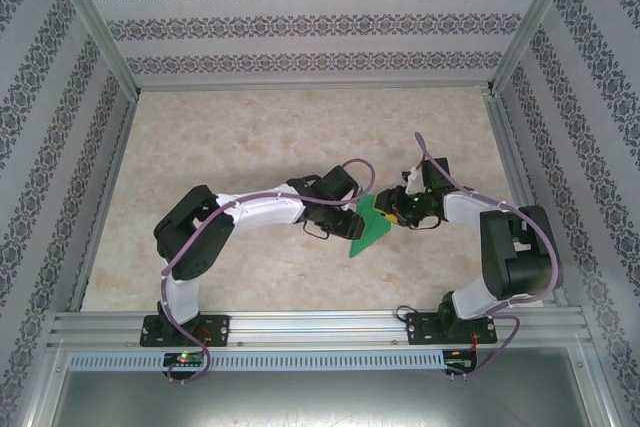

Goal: Fold a paper plane with a square sheet of paper (pick it up from the middle)
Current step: Turn over the paper at the center of the table.

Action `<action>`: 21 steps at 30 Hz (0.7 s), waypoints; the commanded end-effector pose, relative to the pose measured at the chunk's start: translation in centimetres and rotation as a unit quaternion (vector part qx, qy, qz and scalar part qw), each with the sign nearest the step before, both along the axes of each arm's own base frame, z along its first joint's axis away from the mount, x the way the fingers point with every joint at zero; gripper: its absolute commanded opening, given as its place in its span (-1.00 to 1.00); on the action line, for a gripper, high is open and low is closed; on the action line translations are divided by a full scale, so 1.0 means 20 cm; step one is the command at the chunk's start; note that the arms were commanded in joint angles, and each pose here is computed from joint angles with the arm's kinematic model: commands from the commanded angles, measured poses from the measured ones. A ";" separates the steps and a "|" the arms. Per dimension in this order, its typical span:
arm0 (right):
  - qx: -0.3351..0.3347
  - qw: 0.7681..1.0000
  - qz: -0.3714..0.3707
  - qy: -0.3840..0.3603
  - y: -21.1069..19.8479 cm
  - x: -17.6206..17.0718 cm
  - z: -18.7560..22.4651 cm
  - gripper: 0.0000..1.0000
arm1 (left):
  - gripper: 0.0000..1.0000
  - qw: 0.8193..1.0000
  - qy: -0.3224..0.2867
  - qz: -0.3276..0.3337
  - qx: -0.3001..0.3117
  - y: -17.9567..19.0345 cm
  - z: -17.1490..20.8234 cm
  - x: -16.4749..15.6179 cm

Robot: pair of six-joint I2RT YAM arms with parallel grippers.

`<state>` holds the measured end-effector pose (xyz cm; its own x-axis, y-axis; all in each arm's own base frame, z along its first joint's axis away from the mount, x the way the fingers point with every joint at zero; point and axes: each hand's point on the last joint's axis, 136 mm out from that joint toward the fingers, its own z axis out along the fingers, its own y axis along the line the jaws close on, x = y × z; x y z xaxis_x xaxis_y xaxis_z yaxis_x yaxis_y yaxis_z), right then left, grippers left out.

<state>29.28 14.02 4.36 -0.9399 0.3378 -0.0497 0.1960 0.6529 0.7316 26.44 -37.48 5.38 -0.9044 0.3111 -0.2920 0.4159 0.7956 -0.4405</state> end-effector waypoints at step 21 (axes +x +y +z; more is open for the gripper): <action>0.005 1.000 0.000 -0.018 -0.03 -0.05 0.01 -0.11 | -0.32 0.998 0.029 0.008 -0.062 -0.16 -0.05 0.16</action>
